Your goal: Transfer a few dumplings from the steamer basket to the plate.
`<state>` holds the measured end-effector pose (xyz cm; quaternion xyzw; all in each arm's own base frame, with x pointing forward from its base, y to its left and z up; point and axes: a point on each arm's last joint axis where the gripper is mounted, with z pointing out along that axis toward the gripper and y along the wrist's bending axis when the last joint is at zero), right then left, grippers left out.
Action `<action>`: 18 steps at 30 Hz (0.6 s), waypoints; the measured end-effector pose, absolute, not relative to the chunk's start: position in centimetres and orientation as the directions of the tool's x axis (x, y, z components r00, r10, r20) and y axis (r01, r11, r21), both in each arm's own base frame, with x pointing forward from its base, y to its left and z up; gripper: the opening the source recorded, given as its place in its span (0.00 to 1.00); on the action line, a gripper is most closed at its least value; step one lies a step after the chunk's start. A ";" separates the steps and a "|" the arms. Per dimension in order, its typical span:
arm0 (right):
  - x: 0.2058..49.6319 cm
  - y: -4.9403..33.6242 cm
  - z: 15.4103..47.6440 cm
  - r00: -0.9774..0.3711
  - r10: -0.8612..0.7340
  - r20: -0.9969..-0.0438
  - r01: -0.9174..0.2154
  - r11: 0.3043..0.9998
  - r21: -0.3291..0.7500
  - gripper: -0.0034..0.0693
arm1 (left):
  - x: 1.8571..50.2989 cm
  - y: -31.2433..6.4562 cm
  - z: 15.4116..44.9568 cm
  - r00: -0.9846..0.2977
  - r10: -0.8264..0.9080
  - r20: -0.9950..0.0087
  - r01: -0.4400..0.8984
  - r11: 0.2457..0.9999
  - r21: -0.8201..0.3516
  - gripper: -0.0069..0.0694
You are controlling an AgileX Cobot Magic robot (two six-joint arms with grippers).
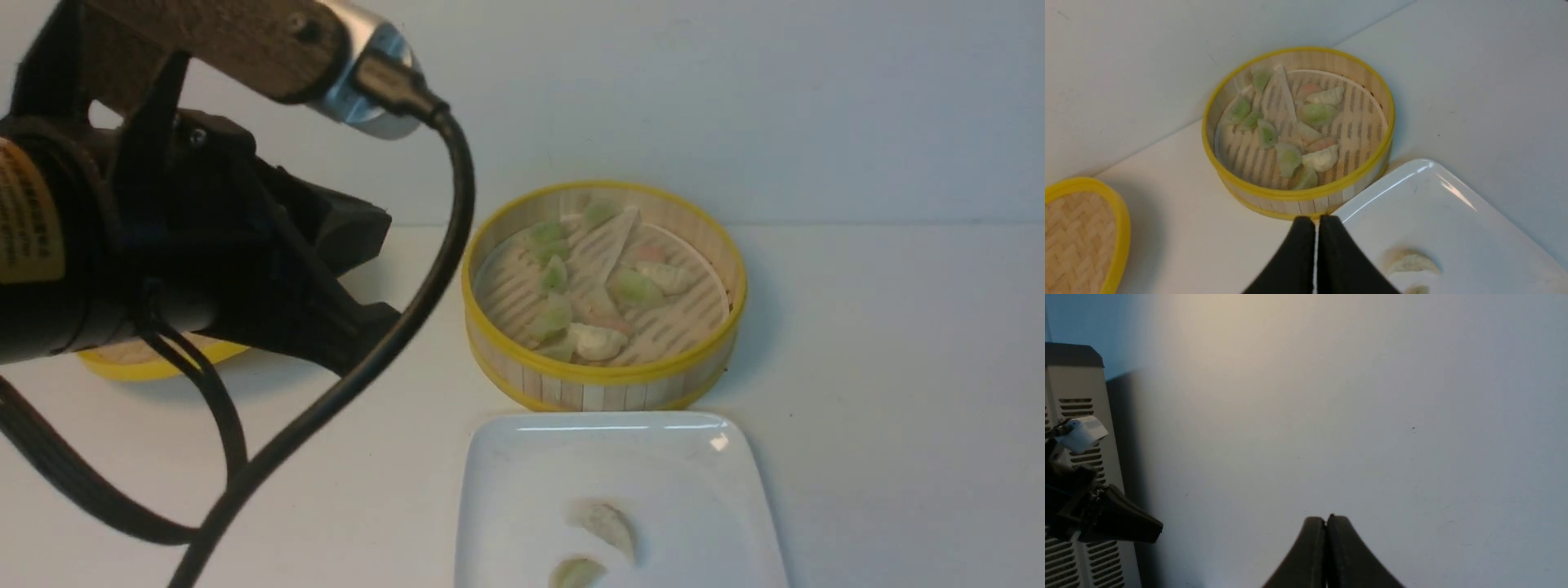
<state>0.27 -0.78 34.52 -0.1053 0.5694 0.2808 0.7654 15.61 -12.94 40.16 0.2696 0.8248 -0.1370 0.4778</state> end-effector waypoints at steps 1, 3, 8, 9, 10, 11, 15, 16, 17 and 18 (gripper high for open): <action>0.3 -0.8 34.5 0.194 0.310 -0.931 -0.550 0.820 0.159 0.03 | 15.4 -12.7 40.3 -0.400 0.313 -0.861 0.574 0.818 0.031 0.08; 0.3 -0.8 34.5 0.192 0.309 -0.931 -0.549 0.821 0.159 0.03 | 14.4 -11.6 40.9 -0.391 0.311 -0.866 0.565 0.824 0.041 0.08; 0.3 -0.8 34.4 0.187 0.306 -0.933 -0.547 0.822 0.160 0.03 | 11.8 -9.1 42.3 -0.354 0.236 -0.905 0.546 0.838 0.005 0.08; 0.3 -0.8 34.4 0.187 0.306 -0.934 -0.546 0.822 0.160 0.03 | 11.3 -8.6 42.5 -0.347 0.210 -0.914 0.542 0.841 -0.013 0.08; 0.3 -0.8 34.4 0.187 0.306 -0.934 -0.546 0.822 0.160 0.03 | 10.7 -8.1 42.7 -0.334 0.179 -0.925 0.539 0.842 -0.031 0.08; 0.3 -0.8 34.4 0.187 0.306 -0.934 -0.546 0.822 0.160 0.03 | 10.6 -8.0 42.7 -0.330 0.176 -0.927 0.539 0.841 -0.032 0.08; 0.3 -0.8 34.4 0.186 0.305 -0.934 -0.546 0.822 0.160 0.03 | 9.2 -6.7 43.1 -0.270 0.104 -0.957 0.545 0.836 -0.063 0.08; 0.3 -0.8 34.4 0.186 0.305 -0.934 -0.546 0.822 0.160 0.03 | 9.0 -6.5 43.1 -0.264 0.095 -0.960 0.545 0.836 -0.067 0.08; 0.3 -0.8 34.4 0.186 0.305 -0.934 -0.546 0.822 0.160 0.03 | 8.8 -6.4 43.2 -0.261 0.090 -0.961 0.545 0.836 -0.069 0.08; 0.3 -0.8 34.4 0.186 0.305 -0.934 -0.546 0.822 0.160 0.03 | 8.7 -6.3 43.2 -0.256 0.086 -0.963 0.545 0.835 -0.070 0.08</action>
